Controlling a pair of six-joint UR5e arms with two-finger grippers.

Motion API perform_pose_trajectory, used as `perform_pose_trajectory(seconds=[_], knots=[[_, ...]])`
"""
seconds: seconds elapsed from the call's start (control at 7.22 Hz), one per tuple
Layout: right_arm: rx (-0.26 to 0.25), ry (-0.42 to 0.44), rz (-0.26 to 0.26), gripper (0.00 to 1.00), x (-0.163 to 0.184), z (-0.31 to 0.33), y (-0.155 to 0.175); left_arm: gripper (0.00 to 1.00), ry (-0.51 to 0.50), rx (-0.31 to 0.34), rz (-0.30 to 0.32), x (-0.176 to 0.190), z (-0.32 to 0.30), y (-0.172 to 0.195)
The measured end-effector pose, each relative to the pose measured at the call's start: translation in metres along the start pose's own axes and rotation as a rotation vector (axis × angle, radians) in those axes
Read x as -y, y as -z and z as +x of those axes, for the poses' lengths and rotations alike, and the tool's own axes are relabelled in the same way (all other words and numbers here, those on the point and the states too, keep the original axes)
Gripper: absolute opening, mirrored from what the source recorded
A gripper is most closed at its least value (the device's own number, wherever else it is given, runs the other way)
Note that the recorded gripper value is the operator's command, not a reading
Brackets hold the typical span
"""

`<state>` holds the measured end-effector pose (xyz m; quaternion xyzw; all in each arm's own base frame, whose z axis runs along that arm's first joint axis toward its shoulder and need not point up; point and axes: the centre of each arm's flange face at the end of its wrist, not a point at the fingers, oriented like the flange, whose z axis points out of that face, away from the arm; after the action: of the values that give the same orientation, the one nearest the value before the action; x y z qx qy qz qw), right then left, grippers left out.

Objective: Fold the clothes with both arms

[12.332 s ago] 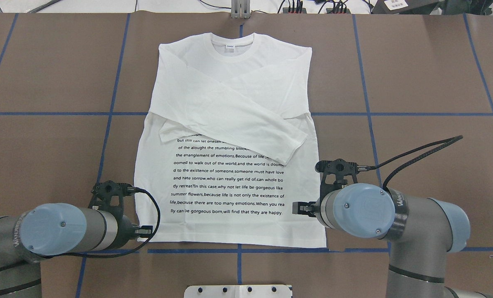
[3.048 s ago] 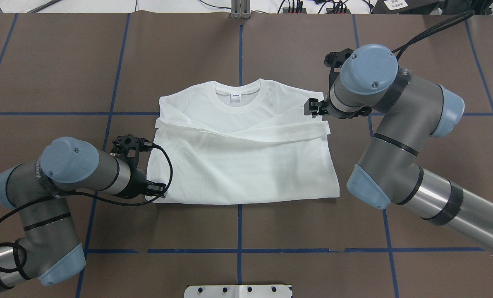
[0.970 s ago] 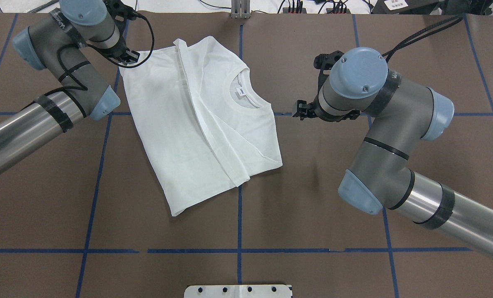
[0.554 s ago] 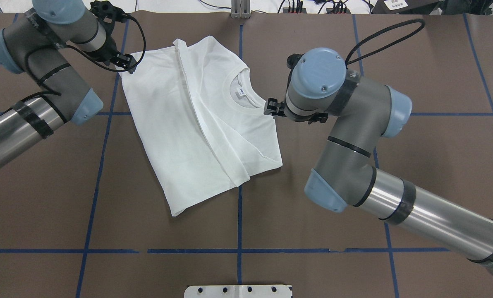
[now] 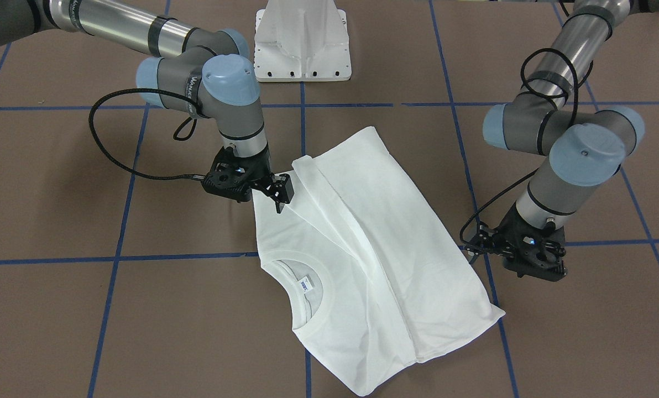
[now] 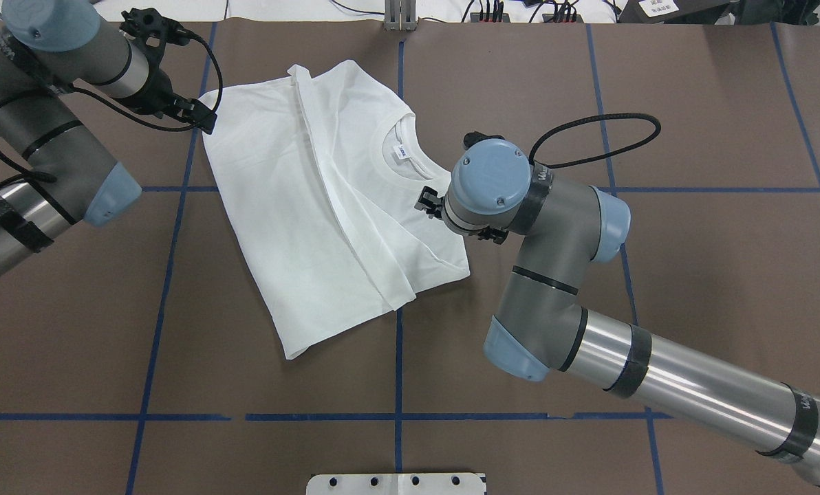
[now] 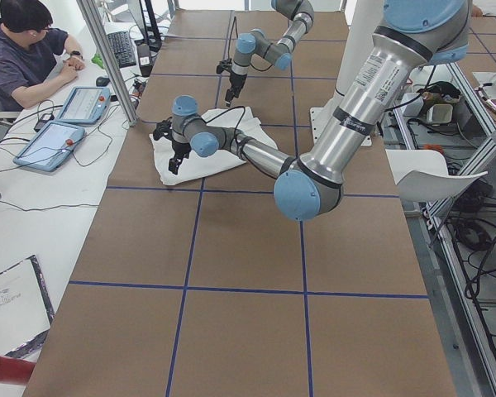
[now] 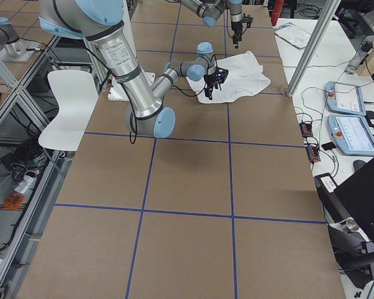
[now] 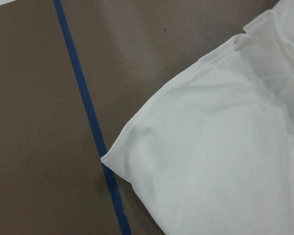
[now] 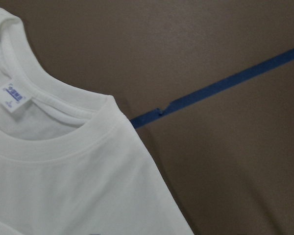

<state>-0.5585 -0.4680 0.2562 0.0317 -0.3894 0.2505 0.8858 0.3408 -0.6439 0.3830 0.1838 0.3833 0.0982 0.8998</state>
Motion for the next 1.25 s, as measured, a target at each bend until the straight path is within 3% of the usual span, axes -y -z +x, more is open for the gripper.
perform_pose_trajectory(seconds=[0.28, 0.83, 0.97, 1.11, 1.25], knots=[[-0.052, -0.069, 0.000, 0.81, -0.023, 0.008, -0.005, 1.00, 0.011, -0.002, 0.001, -0.001, 0.001, 0.000], [-0.086, -0.129, -0.015, 0.78, -0.053, 0.019, -0.012, 1.00, 0.025, -0.004, 0.001, -0.004, 0.002, -0.002], [-0.088, -0.129, -0.017, 0.68, -0.056, 0.021, -0.013, 1.00, 0.025, -0.004, 0.001, -0.004, 0.002, -0.002], [-0.089, -0.130, -0.018, 0.49, -0.058, 0.021, -0.013, 1.00, 0.026, -0.005, 0.002, -0.004, 0.002, -0.002], [-0.088, -0.133, -0.018, 0.16, -0.058, 0.021, -0.014, 1.00, 0.028, -0.005, 0.002, -0.004, 0.002, -0.002]])
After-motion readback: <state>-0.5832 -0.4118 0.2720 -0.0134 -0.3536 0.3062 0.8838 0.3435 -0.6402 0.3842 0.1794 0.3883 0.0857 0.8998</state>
